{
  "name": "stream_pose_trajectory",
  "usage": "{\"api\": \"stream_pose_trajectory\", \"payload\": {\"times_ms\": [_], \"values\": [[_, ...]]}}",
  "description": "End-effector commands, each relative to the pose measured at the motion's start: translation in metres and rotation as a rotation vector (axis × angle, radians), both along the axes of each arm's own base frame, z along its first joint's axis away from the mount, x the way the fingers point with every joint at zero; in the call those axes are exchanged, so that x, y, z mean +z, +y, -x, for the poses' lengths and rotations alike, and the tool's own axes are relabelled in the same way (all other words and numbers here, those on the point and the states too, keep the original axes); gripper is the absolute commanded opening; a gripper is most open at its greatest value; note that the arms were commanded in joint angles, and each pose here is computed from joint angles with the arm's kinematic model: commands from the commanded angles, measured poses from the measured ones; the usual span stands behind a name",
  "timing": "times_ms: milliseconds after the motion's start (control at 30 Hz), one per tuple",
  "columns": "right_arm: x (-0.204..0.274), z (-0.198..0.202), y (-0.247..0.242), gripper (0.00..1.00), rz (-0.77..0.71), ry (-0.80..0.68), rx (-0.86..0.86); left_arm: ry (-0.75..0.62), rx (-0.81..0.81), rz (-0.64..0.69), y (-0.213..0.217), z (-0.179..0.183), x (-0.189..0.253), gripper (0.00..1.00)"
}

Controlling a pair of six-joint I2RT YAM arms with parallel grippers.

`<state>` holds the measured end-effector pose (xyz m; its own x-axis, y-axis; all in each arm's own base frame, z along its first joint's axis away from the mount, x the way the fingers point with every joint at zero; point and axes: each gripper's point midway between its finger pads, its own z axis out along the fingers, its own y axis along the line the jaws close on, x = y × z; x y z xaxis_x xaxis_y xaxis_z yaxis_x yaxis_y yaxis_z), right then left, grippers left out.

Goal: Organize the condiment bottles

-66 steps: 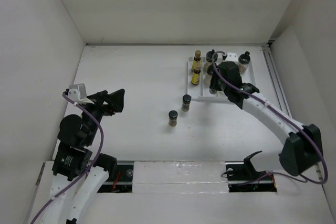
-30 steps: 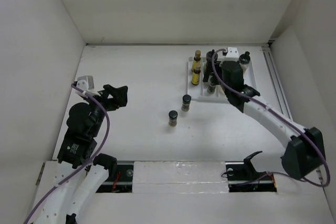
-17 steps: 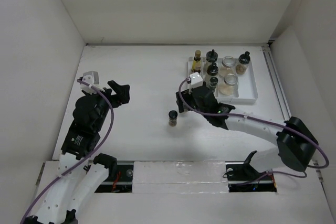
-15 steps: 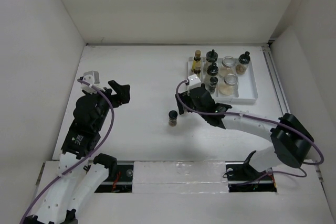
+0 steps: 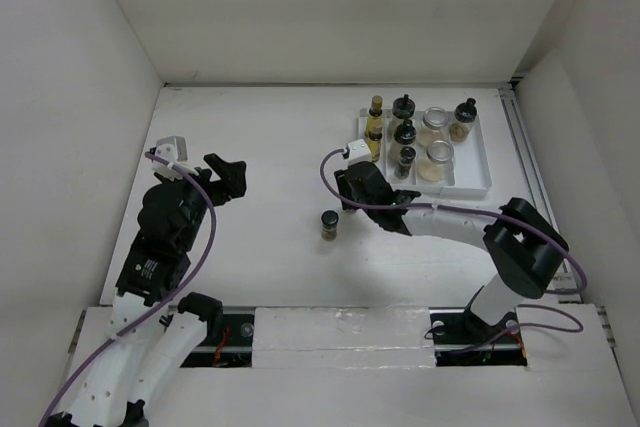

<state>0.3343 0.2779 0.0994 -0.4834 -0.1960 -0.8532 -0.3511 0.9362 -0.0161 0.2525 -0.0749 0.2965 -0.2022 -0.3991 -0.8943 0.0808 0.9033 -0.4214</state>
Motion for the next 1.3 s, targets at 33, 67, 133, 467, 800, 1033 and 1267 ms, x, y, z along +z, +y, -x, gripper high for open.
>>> {"api": "stream_pose_trajectory", "payload": {"times_ms": [33, 67, 133, 467, 800, 1033, 1267], "values": [[0.033, -0.015, 0.013, 0.44, -0.079, -0.073, -0.023, -0.065, -0.004, 0.019, 0.0, 0.0, 0.022, 0.8], [0.038, -0.015, 0.012, 0.41, -0.088, -0.081, -0.023, -0.065, -0.004, 0.019, 0.0, 0.0, 0.022, 0.8], [0.067, -0.015, 0.013, 0.35, -0.139, -0.126, -0.023, -0.073, -0.004, 0.022, 0.001, 0.002, 0.024, 0.8], [0.24, -0.044, -0.135, 0.34, -0.293, -0.456, -0.284, -0.092, -0.004, 0.028, 0.002, 0.006, 0.029, 0.8], [0.19, -0.104, -0.32, 0.34, -0.224, -0.385, -0.69, -0.103, -0.042, 0.026, -0.004, 0.009, 0.029, 0.8], [0.142, -0.137, -0.348, 0.34, -0.26, -0.33, -0.75, -0.112, -0.042, 0.029, -0.003, 0.011, 0.031, 0.8], [0.096, -0.166, -0.356, 0.32, -0.241, -0.274, -0.769, -0.121, -0.042, 0.032, -0.002, 0.013, 0.034, 0.8]]}}
